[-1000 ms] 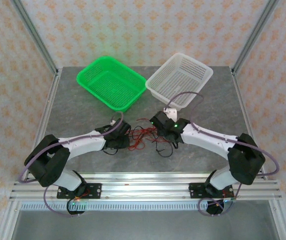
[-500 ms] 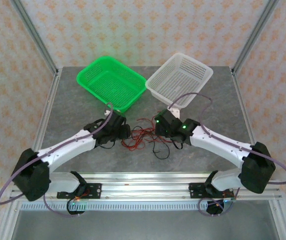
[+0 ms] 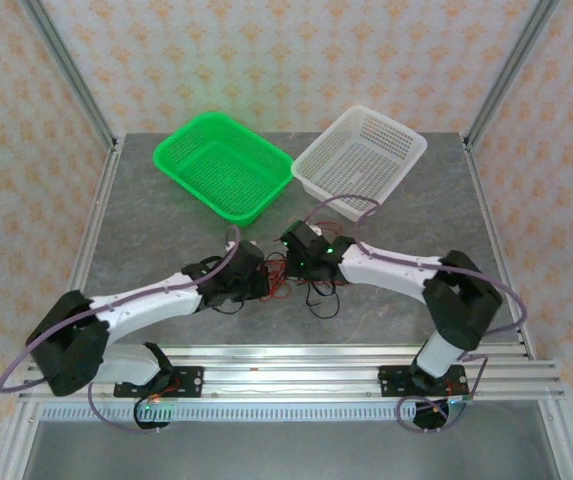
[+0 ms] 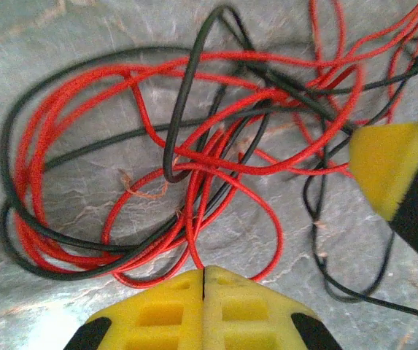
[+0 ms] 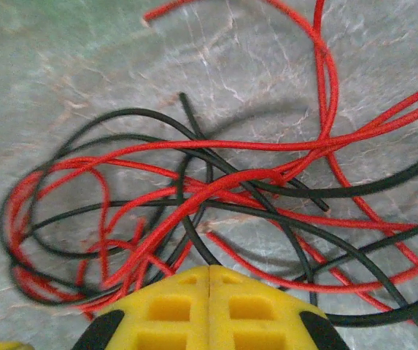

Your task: Untangle the cables

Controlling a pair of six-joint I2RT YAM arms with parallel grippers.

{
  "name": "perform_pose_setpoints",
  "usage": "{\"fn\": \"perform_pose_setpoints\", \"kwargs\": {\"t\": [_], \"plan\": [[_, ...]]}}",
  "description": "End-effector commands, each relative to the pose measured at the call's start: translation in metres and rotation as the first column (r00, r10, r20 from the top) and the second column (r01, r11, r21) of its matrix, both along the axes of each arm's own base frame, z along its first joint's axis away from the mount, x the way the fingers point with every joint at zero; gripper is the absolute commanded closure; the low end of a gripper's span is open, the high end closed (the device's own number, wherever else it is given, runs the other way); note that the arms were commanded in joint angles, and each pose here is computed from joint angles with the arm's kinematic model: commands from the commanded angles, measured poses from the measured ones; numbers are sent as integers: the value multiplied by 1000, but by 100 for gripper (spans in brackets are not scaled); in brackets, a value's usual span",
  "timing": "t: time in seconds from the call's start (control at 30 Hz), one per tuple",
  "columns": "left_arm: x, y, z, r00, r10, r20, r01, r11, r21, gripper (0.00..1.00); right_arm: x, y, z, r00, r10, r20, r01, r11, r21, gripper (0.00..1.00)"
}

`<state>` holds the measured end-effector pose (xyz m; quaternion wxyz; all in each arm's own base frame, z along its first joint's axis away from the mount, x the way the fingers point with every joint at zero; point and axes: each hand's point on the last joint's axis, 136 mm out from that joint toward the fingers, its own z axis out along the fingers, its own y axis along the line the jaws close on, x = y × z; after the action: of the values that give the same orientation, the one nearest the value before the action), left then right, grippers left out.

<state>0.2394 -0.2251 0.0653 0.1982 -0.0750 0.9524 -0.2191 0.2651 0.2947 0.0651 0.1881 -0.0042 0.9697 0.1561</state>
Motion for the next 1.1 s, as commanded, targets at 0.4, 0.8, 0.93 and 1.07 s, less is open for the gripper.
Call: {"fn": "perform_pose_setpoints", "kwargs": {"t": [0.4,0.8,0.93,1.07], "plan": [[-8,74,-82,984,173,-38,-146,915,376,100,40,-40,-40,988,-127,87,147,949,-279,100],[-15,137,-80,967,252,-28,-190,794,577,100,21,-148,-54,961,-255,112,277,841,-464,100],[-12,145,-57,971,241,-4,-191,781,594,100,19,-184,-48,939,-318,131,341,814,-471,100],[-11,140,-40,972,234,16,-204,809,550,100,19,-207,-39,920,-362,149,388,800,-457,100]]}}
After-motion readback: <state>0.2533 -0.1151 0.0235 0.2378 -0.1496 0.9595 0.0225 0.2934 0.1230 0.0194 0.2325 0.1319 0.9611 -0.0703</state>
